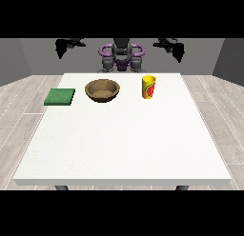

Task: Pick the cup and pour the ball into the bowl, then pick the bowl and place it on the pad

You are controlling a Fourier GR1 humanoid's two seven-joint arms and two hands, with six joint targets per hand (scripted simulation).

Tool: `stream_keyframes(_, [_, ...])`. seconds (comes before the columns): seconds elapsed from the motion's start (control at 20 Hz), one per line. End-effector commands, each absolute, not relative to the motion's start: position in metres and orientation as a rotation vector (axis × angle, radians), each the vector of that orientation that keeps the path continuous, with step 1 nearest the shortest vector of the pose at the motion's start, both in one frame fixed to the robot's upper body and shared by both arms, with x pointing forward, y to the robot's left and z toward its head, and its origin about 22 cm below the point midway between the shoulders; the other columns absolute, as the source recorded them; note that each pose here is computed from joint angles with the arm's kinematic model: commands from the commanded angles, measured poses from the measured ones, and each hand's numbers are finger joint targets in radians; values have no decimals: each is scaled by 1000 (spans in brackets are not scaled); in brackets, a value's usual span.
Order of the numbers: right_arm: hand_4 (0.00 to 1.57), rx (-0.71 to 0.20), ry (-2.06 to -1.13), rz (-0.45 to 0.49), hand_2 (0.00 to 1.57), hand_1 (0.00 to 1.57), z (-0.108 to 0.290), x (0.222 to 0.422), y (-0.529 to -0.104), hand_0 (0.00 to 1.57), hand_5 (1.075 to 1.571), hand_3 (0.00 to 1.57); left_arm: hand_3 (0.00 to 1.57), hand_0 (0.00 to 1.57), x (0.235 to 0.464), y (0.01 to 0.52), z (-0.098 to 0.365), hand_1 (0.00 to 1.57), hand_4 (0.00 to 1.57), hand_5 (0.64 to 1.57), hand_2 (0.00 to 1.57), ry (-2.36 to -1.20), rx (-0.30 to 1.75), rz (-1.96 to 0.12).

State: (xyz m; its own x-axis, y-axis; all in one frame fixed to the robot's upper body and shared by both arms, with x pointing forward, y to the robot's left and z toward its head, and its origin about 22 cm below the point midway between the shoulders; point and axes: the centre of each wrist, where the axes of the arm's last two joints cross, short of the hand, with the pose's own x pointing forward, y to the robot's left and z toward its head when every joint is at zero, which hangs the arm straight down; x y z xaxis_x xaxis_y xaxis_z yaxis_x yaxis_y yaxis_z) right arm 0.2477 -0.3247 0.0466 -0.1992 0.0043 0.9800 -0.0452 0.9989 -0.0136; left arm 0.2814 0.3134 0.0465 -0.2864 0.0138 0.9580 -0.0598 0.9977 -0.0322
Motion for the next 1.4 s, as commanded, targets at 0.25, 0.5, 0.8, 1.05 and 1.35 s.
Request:
stream_keyframes(0.25, [0,52,-1828,79,0,0,36,259,-318,0,1571,0,0,0,296,282,-14,0,0,1519,0,-1913,83,87])
stream_keyframes(0.5, [0,73,-1938,116,0,0,50,267,-324,0,1570,0,0,0,307,271,-40,0,0,1528,0,-1999,113,131])
stream_keyframes(0.8, [0,77,-1951,94,0,0,40,274,-324,0,1570,0,0,0,320,280,-56,0,0,1518,0,-2013,128,71])
stream_keyframes(1.05, [0,92,-1942,110,0,0,58,288,-327,0,1571,0,0,0,330,260,-70,0,0,1520,0,-1995,151,84])
stream_keyframes(1.35, [0,104,-1896,139,0,0,48,277,-329,0,1571,0,0,0,319,255,-97,0,0,1526,0,-1949,162,99])
